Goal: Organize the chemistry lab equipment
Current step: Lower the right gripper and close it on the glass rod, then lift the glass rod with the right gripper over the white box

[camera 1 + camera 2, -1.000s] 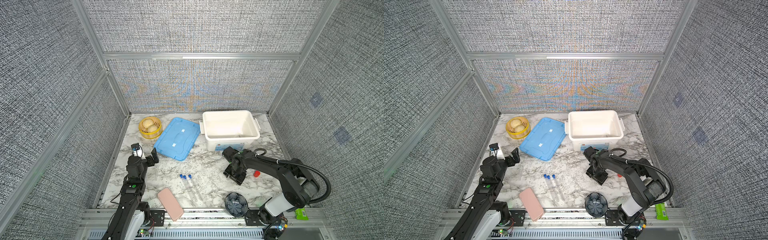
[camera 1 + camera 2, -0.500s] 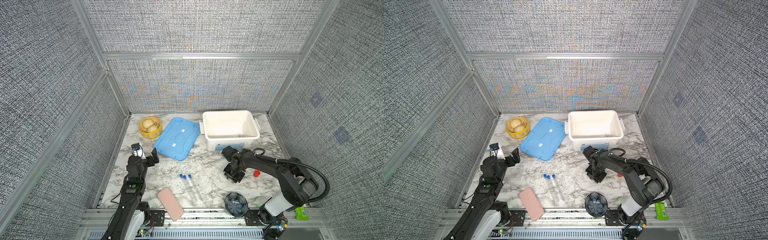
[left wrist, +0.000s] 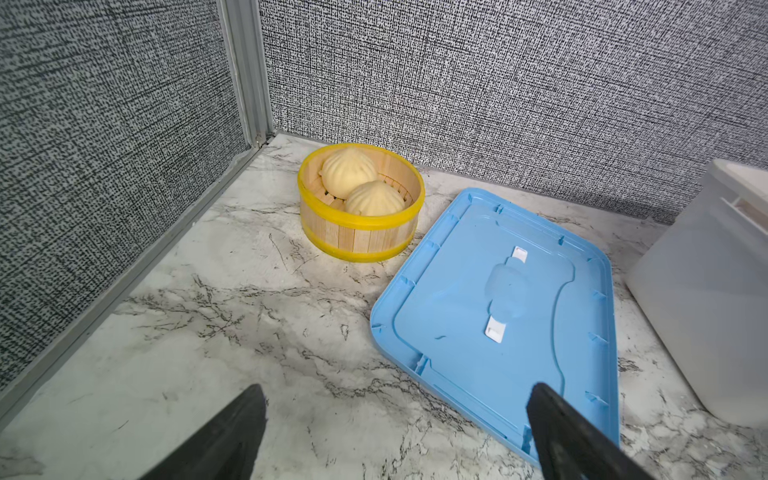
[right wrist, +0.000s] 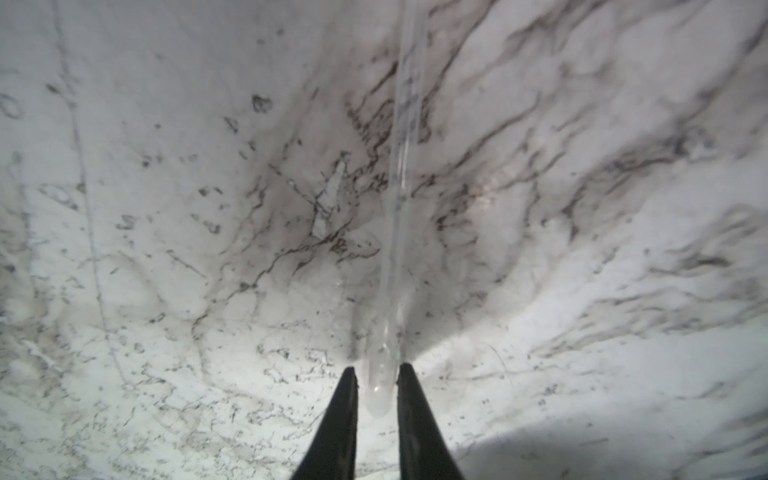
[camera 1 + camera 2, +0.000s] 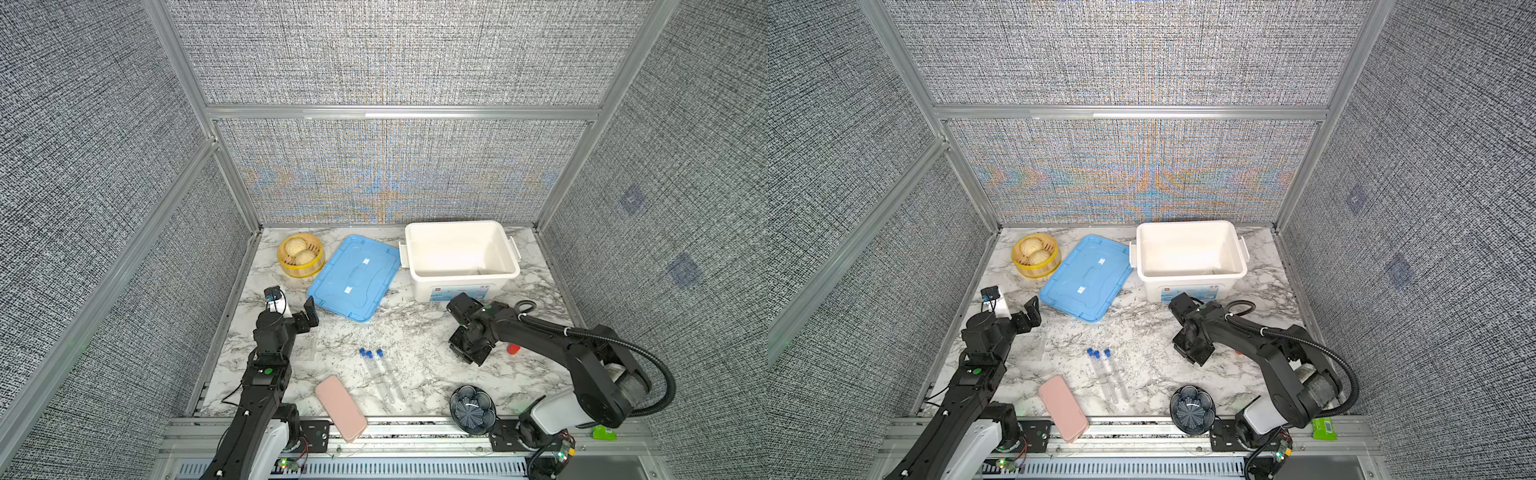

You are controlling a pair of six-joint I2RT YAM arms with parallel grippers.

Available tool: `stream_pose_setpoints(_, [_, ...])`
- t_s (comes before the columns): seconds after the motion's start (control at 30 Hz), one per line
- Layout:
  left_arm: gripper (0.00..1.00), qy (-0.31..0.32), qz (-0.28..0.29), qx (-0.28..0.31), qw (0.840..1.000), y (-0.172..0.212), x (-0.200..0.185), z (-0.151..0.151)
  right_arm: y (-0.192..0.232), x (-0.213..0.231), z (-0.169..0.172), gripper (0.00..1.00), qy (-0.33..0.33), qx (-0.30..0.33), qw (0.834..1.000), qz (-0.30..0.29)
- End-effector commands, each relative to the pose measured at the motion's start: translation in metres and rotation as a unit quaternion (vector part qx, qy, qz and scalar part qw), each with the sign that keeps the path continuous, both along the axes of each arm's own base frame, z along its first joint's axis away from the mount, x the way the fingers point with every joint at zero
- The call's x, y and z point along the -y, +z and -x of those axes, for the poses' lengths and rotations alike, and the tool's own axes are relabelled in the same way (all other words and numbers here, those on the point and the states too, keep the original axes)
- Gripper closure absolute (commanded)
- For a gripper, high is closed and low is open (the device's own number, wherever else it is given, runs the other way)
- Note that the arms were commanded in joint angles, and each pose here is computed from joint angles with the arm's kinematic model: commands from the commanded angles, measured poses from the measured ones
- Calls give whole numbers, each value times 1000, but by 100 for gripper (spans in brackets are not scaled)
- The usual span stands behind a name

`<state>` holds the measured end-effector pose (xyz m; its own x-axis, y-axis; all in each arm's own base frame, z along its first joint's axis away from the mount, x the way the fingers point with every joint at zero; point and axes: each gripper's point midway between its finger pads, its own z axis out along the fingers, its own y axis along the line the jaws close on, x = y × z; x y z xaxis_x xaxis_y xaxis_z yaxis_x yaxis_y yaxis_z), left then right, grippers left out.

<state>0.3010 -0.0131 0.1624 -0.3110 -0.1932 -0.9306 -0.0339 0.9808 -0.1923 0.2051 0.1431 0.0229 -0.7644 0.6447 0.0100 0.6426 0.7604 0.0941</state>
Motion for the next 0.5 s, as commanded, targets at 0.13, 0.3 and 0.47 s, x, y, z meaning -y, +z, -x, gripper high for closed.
stream_pose_setpoints(0.13, [1, -3, 0, 11, 1000, 8, 1, -3, -3, 7, 4, 82, -2, -4, 1000, 14])
stream_pose_setpoints(0.3, [1, -5, 1, 16, 1000, 9, 2, -2, -6, 7, 3, 79, -2, 10, 1000, 7])
stream_pose_setpoints(0.47, [1, -3, 0, 18, 1000, 10, 1, -1, -20, 6, 6, 78, -5, -2, 1000, -5])
